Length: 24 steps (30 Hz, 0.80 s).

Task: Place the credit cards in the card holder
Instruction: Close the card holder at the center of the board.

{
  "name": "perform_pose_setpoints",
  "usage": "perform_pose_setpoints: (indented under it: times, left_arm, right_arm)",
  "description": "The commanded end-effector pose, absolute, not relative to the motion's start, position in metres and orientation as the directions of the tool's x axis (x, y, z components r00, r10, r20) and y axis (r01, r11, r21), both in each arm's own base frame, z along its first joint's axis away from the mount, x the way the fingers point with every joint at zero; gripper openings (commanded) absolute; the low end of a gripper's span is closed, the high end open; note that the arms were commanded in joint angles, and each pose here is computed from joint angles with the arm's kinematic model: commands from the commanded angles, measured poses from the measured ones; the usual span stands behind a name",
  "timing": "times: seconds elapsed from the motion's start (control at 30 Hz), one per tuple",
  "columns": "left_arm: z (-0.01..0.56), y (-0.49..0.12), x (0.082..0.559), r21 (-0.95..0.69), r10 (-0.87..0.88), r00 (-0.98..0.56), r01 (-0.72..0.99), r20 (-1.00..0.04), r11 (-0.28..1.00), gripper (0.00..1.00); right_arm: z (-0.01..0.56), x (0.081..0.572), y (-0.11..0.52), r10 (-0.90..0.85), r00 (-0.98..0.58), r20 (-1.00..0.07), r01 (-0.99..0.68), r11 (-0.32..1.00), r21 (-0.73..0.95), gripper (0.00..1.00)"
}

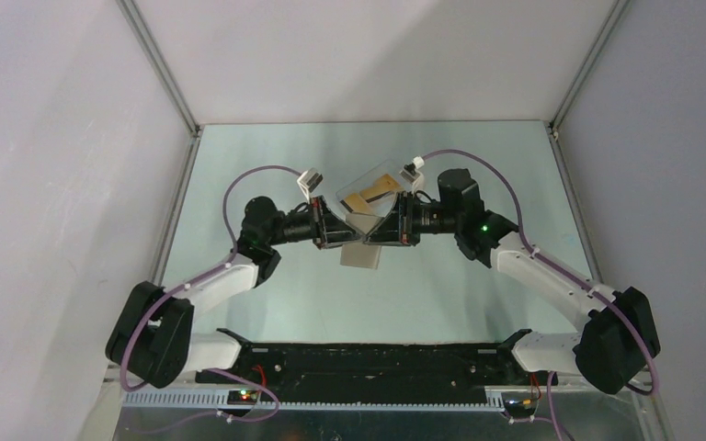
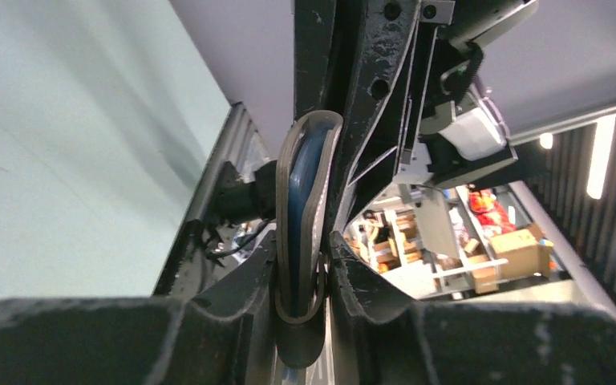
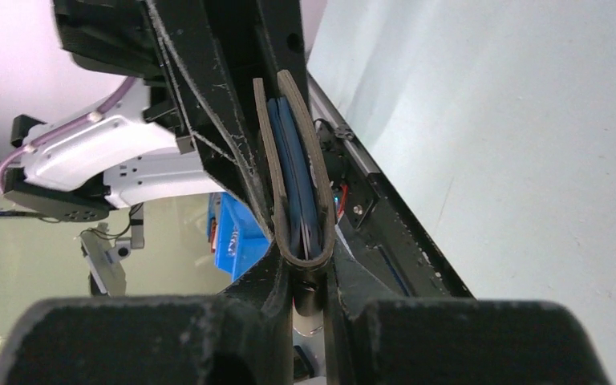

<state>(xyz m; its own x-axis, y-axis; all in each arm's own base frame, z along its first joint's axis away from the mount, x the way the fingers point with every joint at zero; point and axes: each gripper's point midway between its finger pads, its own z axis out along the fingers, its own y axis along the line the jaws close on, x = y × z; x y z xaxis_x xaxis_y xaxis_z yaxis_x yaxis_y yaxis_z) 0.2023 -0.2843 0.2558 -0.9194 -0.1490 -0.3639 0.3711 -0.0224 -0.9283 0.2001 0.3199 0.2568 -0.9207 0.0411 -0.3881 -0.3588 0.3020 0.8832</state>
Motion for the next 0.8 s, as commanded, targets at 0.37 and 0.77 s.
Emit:
perform_pose_setpoints:
  times: [0.37,0.77]
  left_arm:
    - [0.252,-0.299,0.21,-0.801,-0.179,-0.79,0.531,-0.586,0.278,0.0]
    - [0.194,-0.271,0.235,-0.703,-0.188,-0.757,0.444,-0.626,0.555,0.93]
  right_arm:
    - [0.246,0.215,0.336,0.089,-0.898,-0.432,-0.376,0.358,0.855,0.0]
    - [0.216,0.22,0.327,0.079,-0.916,-0.392,-0.345,0.341,0.875,0.0]
